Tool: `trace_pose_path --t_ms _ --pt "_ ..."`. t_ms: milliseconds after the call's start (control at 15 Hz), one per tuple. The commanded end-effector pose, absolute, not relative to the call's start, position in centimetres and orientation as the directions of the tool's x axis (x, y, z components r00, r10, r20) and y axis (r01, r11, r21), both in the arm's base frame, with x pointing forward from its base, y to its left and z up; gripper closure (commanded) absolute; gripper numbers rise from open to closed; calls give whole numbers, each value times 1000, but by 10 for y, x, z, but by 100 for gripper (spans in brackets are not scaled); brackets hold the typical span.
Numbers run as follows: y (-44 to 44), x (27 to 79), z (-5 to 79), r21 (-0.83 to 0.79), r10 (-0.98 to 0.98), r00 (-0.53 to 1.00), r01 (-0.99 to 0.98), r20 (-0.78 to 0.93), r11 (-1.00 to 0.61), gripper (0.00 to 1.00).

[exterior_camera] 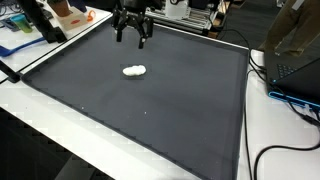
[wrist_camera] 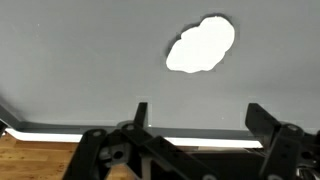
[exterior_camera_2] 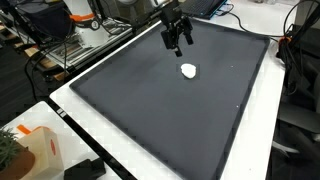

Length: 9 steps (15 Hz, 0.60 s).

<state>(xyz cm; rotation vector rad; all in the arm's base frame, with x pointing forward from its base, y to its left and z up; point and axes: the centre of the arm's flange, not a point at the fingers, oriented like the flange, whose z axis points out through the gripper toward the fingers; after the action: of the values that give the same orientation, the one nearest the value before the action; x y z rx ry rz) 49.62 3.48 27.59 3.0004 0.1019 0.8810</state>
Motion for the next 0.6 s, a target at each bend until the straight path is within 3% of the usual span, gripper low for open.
trace_pose_path --t_ms 0,533 --pt "39 496 260 25 76 841 74 536 -997 0" --pt "51 504 247 14 86 871 91 485 -996 0"
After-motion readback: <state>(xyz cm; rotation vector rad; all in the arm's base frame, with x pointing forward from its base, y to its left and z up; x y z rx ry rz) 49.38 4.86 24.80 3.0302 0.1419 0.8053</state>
